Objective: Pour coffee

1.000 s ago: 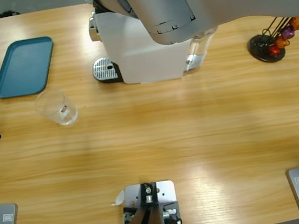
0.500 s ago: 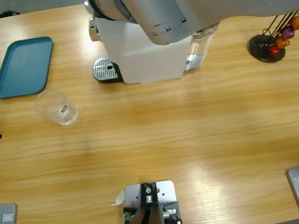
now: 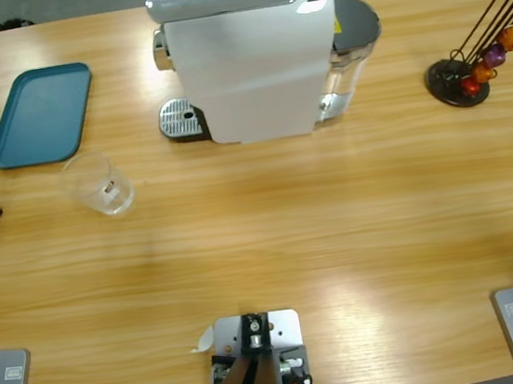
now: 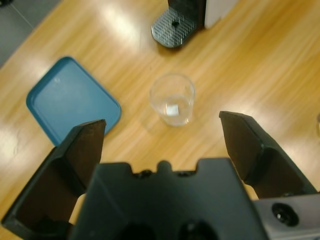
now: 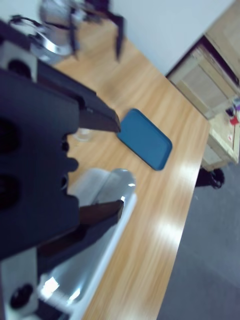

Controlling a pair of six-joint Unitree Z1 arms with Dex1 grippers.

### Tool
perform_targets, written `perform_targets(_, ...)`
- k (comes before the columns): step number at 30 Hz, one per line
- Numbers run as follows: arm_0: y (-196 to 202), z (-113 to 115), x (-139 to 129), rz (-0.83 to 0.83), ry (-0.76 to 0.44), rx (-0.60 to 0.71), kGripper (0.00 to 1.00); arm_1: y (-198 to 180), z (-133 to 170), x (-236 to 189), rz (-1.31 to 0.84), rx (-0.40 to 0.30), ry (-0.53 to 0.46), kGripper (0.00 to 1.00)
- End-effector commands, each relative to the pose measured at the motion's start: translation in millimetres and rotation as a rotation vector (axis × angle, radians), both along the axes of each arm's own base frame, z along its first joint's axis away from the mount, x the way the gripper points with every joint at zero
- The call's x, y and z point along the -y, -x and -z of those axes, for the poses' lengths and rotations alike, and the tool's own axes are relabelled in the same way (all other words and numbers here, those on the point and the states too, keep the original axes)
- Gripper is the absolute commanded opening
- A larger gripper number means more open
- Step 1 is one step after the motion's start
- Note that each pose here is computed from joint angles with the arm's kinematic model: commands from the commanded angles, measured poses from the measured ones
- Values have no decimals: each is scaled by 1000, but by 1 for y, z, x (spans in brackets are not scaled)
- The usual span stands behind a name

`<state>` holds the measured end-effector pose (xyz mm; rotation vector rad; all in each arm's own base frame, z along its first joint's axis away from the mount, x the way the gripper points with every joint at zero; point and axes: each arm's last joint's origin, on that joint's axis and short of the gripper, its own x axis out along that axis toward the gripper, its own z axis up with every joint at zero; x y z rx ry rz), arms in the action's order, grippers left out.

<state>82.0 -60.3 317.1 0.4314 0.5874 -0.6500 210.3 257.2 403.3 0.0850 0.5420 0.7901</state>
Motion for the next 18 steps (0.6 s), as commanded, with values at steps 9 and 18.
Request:
perform_targets(9, -72, 84, 47, -95, -58, -203, 1000, 46, 91, 86, 21, -103, 158, 1000)
perform_targets(18, -56, 93, 49, -40, -25, -210, 1000, 28, 112, 72, 40, -137, 155, 1000)
